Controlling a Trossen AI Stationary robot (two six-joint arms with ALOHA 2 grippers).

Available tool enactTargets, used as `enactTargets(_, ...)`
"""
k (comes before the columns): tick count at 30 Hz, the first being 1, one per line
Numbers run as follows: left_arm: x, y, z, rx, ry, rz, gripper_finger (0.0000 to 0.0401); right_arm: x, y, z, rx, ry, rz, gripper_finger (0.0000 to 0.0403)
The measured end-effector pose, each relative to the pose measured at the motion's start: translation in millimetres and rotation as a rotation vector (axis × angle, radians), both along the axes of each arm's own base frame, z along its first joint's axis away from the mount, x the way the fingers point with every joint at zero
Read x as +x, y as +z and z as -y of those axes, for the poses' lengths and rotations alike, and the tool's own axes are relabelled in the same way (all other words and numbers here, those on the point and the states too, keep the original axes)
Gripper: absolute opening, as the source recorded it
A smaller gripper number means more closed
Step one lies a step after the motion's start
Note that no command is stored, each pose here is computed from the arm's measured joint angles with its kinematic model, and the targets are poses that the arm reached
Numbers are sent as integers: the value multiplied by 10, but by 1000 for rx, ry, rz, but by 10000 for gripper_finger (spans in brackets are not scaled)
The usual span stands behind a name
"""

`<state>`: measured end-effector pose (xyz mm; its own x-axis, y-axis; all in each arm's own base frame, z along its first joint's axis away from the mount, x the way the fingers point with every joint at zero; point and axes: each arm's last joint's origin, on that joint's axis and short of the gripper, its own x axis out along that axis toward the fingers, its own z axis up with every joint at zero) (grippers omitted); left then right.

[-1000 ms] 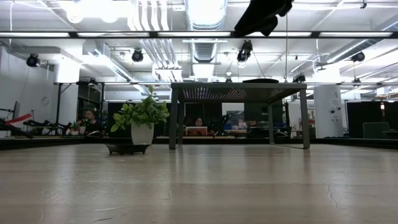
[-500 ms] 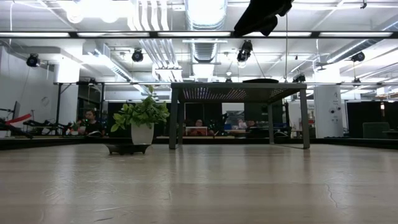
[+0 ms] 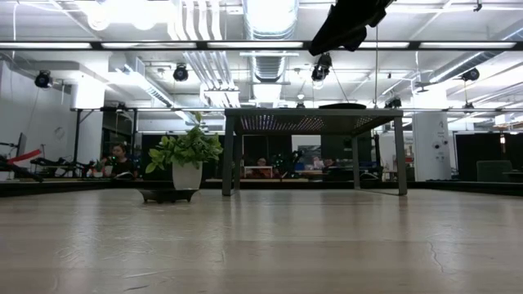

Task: Pick & Place Mini shaped plates
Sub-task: Stack the distorted square plate on top of the other distorted square plate on the shelf

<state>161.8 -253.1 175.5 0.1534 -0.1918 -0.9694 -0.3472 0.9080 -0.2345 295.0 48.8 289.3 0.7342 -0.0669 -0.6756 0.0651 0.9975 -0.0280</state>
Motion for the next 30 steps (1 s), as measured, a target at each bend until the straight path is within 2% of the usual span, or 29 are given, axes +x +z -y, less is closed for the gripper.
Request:
enactTargets(4, 70, 39, -14, -10, 15, 9, 7, -5, -18, -1, -16, 14, -7, 77)
enactTargets(10, 260, 252, -33, -46, -36, 91, 2, -15, -48, -30, -72, 77, -18, 68)
enactTargets(14, 424, 470, -64, -37, -115, 211, 0, -24, -81, -109, -123, 193, -14, 68)
enactTargets(19, 659, 793, -136, 49, -241, 414, 0, -30, -117, -272, -49, 458, 40, 63)
enactTargets(25, 916, 1042, -294, 181, -348, 557, 0, 24, -143, -373, 54, 502, 101, 57)
enactTargets(30, 1122, 1101, -435, 217, -391, 648, 0, 99, -198, -536, 55, 616, 179, 75)
